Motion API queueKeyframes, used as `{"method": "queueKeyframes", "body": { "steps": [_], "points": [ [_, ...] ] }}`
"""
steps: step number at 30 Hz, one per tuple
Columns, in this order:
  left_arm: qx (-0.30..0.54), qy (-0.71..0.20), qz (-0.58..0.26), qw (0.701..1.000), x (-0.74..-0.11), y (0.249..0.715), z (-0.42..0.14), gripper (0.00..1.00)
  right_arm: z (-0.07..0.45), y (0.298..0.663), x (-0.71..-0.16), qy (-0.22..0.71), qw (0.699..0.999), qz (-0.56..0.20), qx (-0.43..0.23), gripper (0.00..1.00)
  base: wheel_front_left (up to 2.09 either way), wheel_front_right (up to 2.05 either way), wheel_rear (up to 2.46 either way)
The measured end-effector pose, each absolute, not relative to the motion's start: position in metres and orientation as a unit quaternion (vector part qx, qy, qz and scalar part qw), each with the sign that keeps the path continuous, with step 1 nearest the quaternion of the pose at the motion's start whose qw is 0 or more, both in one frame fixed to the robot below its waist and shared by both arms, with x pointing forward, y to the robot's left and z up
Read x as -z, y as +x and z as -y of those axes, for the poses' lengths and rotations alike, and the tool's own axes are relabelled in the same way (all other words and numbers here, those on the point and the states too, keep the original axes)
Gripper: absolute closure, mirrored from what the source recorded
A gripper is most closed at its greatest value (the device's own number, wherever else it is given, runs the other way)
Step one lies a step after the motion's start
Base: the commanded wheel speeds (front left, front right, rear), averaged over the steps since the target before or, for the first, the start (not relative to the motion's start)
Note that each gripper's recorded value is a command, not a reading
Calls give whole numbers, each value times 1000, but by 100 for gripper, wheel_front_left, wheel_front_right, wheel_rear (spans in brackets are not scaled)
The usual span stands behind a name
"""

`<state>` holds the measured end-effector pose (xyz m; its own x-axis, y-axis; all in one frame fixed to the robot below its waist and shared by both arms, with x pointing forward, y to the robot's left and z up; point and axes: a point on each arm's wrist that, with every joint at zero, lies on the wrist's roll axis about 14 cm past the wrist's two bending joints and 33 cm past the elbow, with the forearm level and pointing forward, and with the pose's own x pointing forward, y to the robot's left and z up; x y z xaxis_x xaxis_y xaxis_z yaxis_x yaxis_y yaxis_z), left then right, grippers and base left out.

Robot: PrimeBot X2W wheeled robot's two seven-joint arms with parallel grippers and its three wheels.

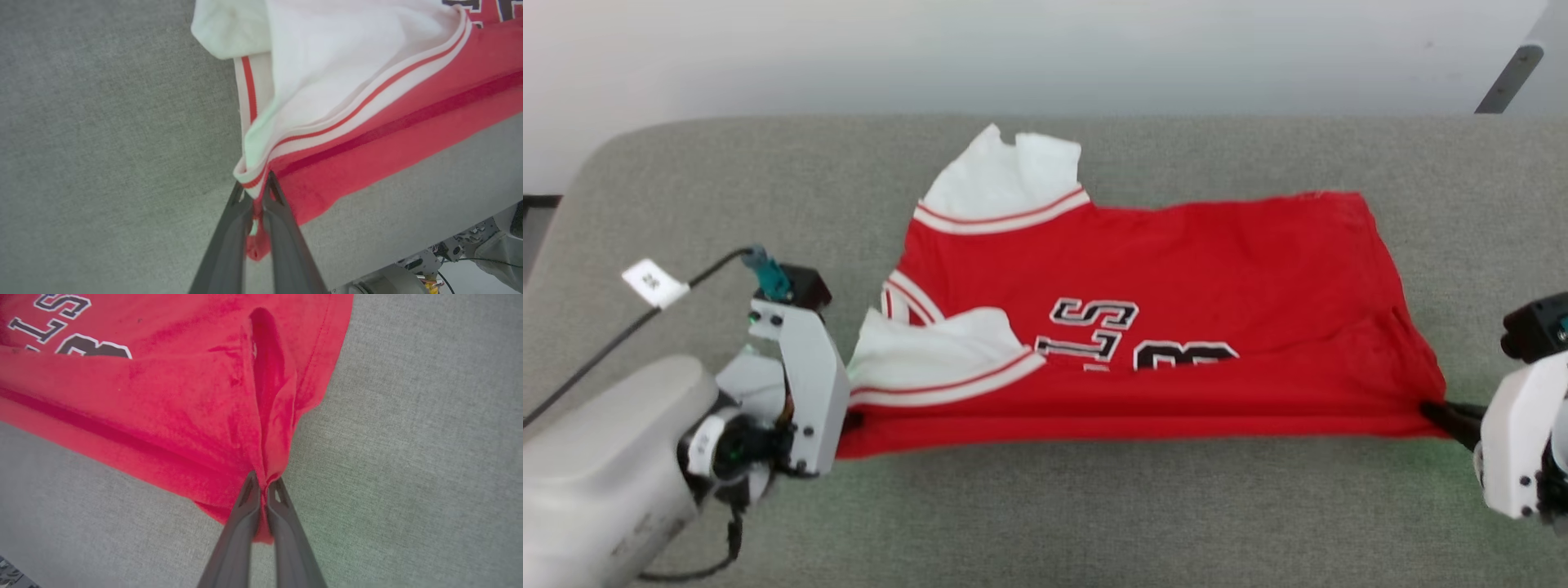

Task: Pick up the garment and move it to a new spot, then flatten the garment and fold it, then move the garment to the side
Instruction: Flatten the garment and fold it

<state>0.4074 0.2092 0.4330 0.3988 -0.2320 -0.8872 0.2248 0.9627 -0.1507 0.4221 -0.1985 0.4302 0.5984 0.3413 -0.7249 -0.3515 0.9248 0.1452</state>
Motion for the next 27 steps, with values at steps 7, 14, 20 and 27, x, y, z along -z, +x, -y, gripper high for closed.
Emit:
{"method": "queueKeyframes", "body": {
  "steps": [7, 14, 20, 27],
  "points": [
    [143, 2, -537, 831, -436, 376, -203, 100, 207, 399, -424, -7, 882, -430, -194, 100, 0, 0, 0],
    [149, 0, -550, 822, -417, 357, -199, 79, 203, 376, -405, 9, 868, -458, -193, 100, 0, 0, 0],
    [150, -2, -563, 813, -397, 352, -196, 25, 199, 368, -395, 13, 862, -468, -193, 100, 0, 0, 0],
    [150, -9, -566, 811, -391, 360, -195, 0, 195, 368, -389, 18, 861, -471, -192, 100, 0, 0, 0]
  ]
}}
